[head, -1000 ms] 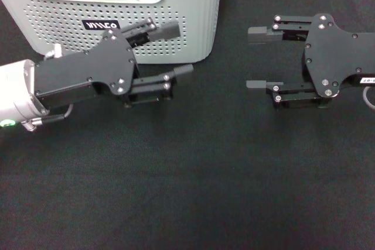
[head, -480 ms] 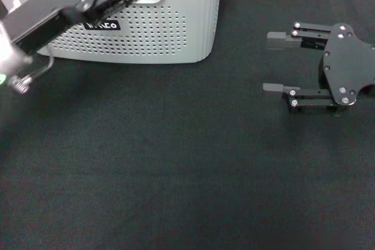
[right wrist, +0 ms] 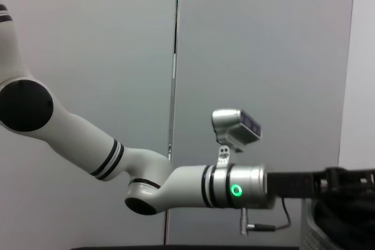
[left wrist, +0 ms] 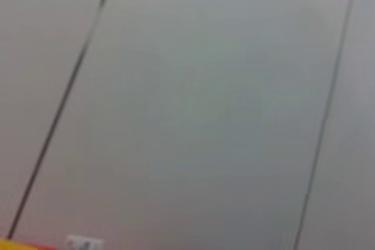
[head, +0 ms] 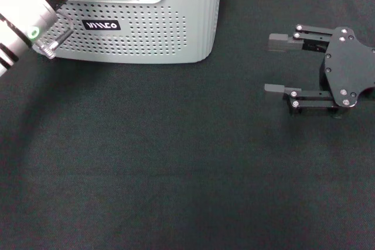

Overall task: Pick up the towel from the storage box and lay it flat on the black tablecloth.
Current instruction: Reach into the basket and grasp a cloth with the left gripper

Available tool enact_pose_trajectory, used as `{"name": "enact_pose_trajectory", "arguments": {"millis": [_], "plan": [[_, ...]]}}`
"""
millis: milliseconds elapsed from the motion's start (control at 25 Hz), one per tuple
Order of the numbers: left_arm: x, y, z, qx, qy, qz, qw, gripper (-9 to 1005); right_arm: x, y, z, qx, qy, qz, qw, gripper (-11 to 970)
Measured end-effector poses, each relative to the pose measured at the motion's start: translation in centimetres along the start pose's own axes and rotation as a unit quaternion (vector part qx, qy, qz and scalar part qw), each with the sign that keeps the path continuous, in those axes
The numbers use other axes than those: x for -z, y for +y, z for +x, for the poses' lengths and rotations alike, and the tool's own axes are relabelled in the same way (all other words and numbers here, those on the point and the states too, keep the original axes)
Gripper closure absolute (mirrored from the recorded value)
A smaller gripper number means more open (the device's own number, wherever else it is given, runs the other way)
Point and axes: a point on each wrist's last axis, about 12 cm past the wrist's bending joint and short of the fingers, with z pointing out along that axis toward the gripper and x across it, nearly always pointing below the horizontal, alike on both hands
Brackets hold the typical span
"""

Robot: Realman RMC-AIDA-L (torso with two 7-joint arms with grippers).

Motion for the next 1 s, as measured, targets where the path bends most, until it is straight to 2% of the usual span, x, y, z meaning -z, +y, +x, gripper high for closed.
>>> {"name": "enact_pose_trajectory", "arguments": {"millis": [280, 440, 600, 1000], "plan": [[-1.6, -0.1, 0.3, 0.025, 0.033, -0.008, 0.999, 183, 0.3, 0.3, 0.1, 0.006, -0.010, 0.002, 1.000, 236], [-2.7, -0.6, -0.1, 0.038, 0.063, -0.001, 0.997, 183, 0.3, 0.3, 0.2, 0.005, -0.011, 0.001, 1.000, 236], [-3.2, -1.3, -0.9, 0.029, 0.081, 0.000, 0.996, 184, 0.3, 0.3, 0.1, 0.005, -0.011, 0.001, 1.000, 236], [-4.4, -2.0, -3.2, -0.004, 0.132, -0.086, 0.988, 184, 0.3, 0.3, 0.1, 0.007, -0.011, 0.001, 1.000, 236]]}}
